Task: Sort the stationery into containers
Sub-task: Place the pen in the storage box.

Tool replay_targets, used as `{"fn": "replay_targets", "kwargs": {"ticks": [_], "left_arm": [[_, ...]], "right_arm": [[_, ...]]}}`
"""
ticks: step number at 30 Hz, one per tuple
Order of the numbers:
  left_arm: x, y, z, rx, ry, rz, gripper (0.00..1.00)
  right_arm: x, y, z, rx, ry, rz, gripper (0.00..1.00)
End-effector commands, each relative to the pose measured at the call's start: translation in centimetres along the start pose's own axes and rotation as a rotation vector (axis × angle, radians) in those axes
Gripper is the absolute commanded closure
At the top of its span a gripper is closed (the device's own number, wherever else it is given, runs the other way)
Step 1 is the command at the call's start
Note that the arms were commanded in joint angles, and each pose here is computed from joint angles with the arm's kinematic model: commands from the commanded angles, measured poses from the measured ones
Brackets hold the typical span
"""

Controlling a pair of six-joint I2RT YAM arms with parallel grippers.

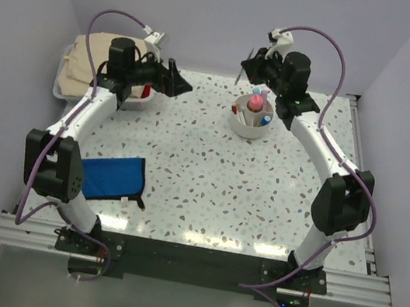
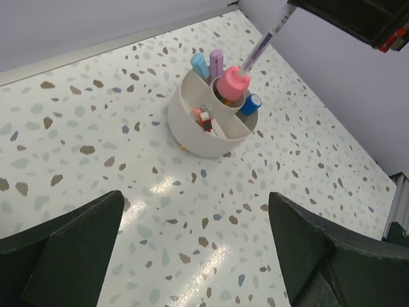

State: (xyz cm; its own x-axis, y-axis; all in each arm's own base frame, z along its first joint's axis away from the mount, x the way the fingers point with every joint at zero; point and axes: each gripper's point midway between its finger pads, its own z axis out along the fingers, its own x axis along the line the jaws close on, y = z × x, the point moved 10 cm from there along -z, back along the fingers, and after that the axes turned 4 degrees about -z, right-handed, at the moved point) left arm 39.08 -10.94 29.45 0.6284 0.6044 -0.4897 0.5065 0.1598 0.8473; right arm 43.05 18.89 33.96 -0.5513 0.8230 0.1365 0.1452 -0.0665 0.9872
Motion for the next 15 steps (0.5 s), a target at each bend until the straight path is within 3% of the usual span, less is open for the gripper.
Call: {"fn": "replay_targets", "kwargs": {"ticks": [1,5,15], "left_arm": [[-0.1,-1.2,-1.7,0.036,0.117,0.071,0.0],[-0.3,-1.5,-2.1,0.033,0.116,0.063,0.0],[-0.5,-1.2,-2.6,0.016,0.119,0.048,0.0]], "right_arm": [[-2.0,-1.5,1.4,0.013,-0.096,-0.262,1.0],[-2.5,-3.6,2.8,0.065,-0.113,-0.393,1.0],[-3.4,-8.0,4.9,0.186,-0.133,-0.477,1.0]]}}
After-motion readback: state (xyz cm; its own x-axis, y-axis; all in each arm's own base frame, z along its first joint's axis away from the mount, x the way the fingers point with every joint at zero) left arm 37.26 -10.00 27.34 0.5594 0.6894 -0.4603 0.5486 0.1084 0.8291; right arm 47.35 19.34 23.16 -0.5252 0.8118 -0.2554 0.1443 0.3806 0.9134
